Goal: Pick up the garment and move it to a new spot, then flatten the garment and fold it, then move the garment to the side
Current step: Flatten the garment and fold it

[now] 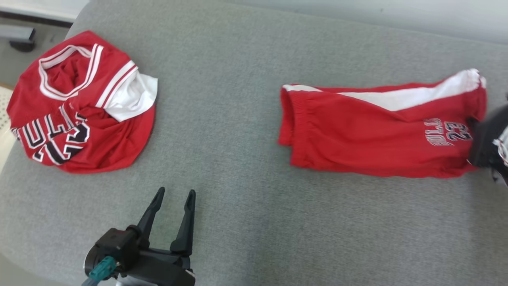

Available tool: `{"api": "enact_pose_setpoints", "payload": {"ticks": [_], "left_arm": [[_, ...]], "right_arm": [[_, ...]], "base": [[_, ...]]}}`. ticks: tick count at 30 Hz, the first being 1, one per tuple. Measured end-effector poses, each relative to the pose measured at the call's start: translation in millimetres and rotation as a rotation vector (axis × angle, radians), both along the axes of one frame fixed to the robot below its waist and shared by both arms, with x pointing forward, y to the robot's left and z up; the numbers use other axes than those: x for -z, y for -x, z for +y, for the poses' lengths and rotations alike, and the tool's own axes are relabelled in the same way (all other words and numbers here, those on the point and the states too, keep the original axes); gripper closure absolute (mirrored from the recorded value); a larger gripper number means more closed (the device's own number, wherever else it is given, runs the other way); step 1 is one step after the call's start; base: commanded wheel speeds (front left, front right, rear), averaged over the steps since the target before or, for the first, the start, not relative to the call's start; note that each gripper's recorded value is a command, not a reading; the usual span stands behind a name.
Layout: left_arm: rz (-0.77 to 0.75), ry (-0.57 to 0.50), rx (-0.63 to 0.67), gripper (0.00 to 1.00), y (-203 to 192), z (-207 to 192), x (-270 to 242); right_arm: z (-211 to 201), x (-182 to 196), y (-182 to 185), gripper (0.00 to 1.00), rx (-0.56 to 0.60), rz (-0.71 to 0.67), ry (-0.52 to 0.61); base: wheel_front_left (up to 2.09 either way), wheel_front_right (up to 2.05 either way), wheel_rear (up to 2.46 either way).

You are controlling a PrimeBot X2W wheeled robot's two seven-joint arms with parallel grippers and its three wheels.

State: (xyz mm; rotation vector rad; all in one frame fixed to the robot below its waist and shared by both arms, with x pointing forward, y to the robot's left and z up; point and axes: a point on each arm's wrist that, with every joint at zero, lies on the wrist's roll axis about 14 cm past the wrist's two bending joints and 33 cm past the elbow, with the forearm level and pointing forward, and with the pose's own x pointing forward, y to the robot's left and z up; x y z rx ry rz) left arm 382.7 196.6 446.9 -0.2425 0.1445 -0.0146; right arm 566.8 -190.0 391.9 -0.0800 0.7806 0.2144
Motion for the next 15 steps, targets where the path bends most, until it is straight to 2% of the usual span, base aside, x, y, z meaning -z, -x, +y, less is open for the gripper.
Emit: {"api": "enact_pose_setpoints", "payload": {"ticks": [5,11,15], "left_arm": [[-0.010,0.011,0.005,0.00,3,-2,-5],[-0.035,0.020,0.028,0.00,0,-10,-14],[-0.041,0.024,0.044,0.00,1,-16,-17]], "right_arm": [[-38,-11,14,1.00,0.079,-0.052,0.024],[-82,-43,20,1.00,0.167,-0.159,0.083],[-82,-53,25,1.00,0.175,-0.176,0.095]], "base": [[0.00,0.00,0.00],[0.00,0.00,0.00],[0.00,0.00,0.00]]}}
